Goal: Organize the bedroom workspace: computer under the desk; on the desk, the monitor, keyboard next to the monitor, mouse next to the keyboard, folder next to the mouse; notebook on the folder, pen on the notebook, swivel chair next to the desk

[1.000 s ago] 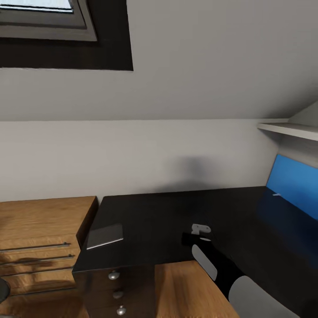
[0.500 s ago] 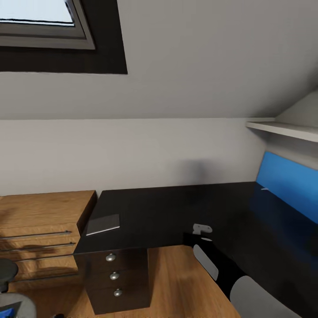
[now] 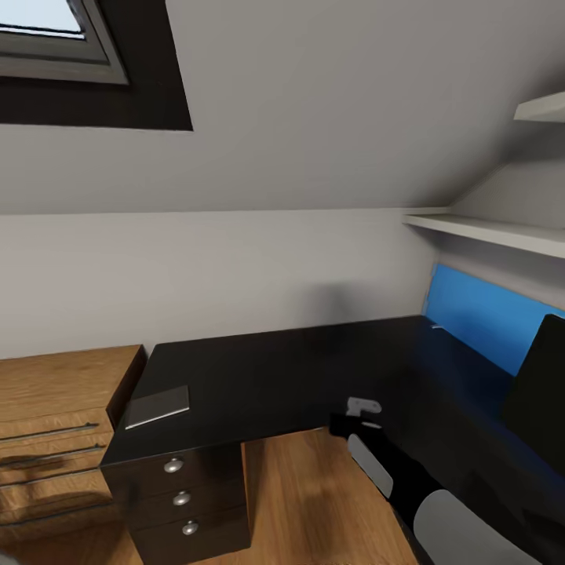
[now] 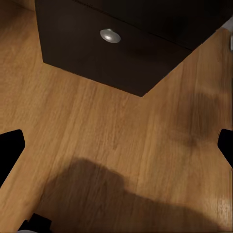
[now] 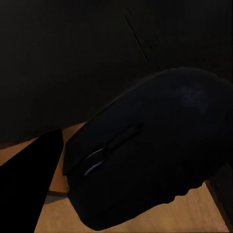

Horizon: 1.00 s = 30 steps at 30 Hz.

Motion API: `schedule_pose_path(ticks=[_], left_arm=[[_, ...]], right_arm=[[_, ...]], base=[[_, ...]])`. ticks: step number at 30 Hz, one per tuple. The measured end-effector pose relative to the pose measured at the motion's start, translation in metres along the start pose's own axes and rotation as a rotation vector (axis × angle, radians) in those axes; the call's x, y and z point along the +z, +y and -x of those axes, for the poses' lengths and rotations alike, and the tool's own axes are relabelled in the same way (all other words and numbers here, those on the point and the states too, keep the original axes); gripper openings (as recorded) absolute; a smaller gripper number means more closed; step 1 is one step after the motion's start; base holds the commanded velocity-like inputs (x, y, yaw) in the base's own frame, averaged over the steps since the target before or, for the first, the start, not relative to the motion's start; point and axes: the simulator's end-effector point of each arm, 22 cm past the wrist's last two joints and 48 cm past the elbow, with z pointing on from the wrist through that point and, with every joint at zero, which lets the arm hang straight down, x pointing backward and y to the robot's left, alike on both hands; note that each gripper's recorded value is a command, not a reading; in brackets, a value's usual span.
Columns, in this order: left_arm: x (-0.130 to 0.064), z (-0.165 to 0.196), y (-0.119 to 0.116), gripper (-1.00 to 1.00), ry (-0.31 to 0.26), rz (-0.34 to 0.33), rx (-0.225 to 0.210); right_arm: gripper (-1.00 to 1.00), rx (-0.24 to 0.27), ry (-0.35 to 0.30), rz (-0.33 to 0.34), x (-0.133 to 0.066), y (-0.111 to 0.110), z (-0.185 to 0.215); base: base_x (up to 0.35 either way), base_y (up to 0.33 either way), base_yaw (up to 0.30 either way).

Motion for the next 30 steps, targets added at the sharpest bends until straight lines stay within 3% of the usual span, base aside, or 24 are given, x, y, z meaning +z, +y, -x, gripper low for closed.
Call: schedule_pose_path(ticks=[8,15,30], left_arm=[[0.0002,0.0000,0.0000,1.00,0.000,0.000,0.000],[0.0003,0.0000,0.0002,1.00,0.000,0.001,-0.001],[0.0001,0.0015,-0.0006,1.00,-0.004,-0.001,-0.002]], right_arm=[[-1.00,-0.001,-0.006,-0.005,0.0002,-0.0054,0.0035],[-1.00,-0.002,-0.007,-0.004,0.0001,-0.0051,0.0039],[-1.00,-0.002,-0.013,-0.002,-0.0018,-0.0041,0.0061]], base=[[-0.155,0.000,-0.251],[-0.268,0.000,-0.074],[-0.018,0.000,-0.060]])
